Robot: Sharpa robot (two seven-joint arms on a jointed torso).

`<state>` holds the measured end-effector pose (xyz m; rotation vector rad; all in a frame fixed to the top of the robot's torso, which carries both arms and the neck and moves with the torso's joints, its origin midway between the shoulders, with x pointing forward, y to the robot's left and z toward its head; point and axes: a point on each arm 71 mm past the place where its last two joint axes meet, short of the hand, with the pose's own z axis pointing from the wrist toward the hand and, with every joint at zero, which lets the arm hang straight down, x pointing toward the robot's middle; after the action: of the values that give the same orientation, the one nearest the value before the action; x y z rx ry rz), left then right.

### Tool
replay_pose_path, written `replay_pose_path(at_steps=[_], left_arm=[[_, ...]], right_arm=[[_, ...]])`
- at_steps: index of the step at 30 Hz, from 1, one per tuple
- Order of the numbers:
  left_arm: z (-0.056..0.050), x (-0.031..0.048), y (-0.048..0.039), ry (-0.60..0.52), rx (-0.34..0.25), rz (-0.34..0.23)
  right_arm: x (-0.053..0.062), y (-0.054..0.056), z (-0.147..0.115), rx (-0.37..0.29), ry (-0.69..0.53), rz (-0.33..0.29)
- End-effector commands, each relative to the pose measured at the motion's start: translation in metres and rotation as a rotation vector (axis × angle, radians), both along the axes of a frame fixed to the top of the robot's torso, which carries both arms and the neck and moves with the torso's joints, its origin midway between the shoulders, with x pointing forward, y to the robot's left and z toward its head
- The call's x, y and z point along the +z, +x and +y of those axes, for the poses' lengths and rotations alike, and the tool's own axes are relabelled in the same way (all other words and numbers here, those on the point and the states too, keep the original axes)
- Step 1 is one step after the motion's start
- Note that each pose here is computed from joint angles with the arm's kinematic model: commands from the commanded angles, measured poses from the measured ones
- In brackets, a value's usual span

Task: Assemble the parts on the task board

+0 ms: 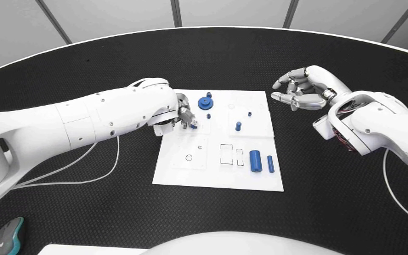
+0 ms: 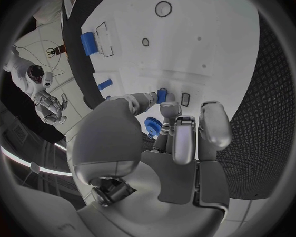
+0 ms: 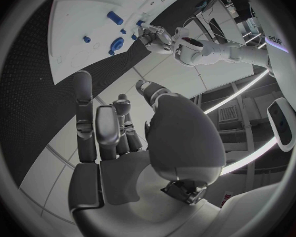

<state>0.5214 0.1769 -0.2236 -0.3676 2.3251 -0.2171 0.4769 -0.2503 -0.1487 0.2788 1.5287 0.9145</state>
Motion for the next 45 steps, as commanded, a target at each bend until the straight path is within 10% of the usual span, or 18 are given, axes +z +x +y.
replay_pose_path(at_steps=[1,25,45], left_arm=[[0.0,0.0003,0.0003,-0.005,0.009,-0.005],[0.008,-0.0004,-0.0051,-0.032,-0.005,0.043],[0.003,0.0151,0.0046,-0.004,-0.051,0.061]], right_arm=[[0.0,0.0,0.0,0.0,0.0,0.001],[0.0,0.0,-0.001,-0.001,-0.001,0.003],[0.0,0.0,-0.001,-0.002,-0.001,0.002]])
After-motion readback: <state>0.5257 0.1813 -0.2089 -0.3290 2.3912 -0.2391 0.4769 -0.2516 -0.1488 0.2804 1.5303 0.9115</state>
